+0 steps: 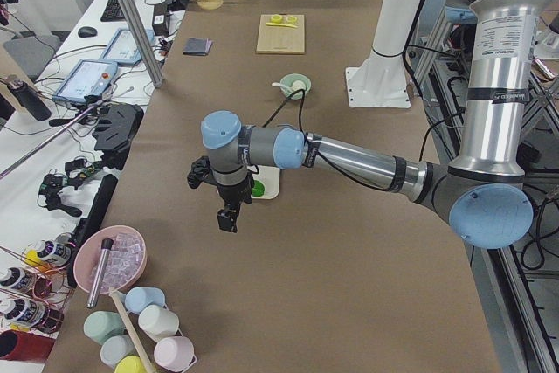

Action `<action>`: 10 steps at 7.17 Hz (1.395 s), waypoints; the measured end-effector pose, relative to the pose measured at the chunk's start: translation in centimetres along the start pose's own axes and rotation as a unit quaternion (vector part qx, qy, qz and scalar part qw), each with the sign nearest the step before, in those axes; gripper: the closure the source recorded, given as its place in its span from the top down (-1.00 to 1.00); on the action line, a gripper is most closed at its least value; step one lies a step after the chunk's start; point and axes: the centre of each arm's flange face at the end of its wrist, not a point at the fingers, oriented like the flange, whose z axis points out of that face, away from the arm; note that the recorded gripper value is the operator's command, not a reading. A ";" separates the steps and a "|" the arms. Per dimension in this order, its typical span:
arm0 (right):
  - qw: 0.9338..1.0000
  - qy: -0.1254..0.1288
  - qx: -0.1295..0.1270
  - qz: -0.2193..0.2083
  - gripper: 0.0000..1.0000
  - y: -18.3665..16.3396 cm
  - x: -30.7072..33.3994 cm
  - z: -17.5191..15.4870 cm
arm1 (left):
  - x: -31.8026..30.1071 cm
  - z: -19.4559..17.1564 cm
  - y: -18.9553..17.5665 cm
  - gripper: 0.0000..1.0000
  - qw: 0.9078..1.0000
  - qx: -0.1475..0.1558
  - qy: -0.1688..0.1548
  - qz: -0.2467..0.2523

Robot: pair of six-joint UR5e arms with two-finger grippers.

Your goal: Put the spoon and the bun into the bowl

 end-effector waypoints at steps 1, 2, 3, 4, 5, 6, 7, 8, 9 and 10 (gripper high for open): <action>1.000 -0.003 0.001 -0.001 1.00 -0.1 -0.1 -0.1 | -0.3 0.5 0.6 0.96 1.000 -0.005 0.001 -0.004; 1.000 -0.004 0.003 -0.003 1.00 -0.2 -0.3 -0.2 | -0.4 0.6 0.9 0.96 1.000 -0.007 0.001 -0.005; 1.000 -0.005 0.005 -0.006 1.00 -0.3 -0.4 -0.4 | -0.4 0.6 1.0 0.96 1.000 -0.006 0.001 -0.006; 1.000 -0.005 0.006 -0.009 1.00 -0.3 -0.5 -0.5 | -0.4 0.6 1.1 0.96 1.000 -0.006 0.001 -0.006; 1.000 -0.006 0.008 -0.010 1.00 -0.4 -0.6 -0.6 | -0.4 0.7 1.3 0.96 1.000 -0.007 0.001 -0.006; 1.000 -0.006 0.009 -0.012 1.00 -0.4 -0.7 -0.7 | -0.3 0.6 1.5 0.96 1.000 -0.007 0.001 -0.006; 1.000 -0.007 0.009 -0.012 1.00 -0.3 -0.8 -0.8 | -0.2 0.5 1.5 0.96 1.000 -0.005 0.001 -0.005; 1.000 -0.008 0.008 -0.012 1.00 -0.2 -0.8 -0.7 | 0.0 0.3 1.5 0.96 1.000 -0.003 0.000 -0.003; 1.000 -0.009 0.008 -0.011 1.00 -0.1 -0.7 -0.7 | 0.1 0.0 1.5 0.96 1.000 -0.001 0.000 -0.002; 1.000 -0.010 0.007 -0.011 1.00 -0.1 -0.8 -0.6 | 0.2 0.0 1.6 0.96 1.000 -0.001 0.000 -0.001</action>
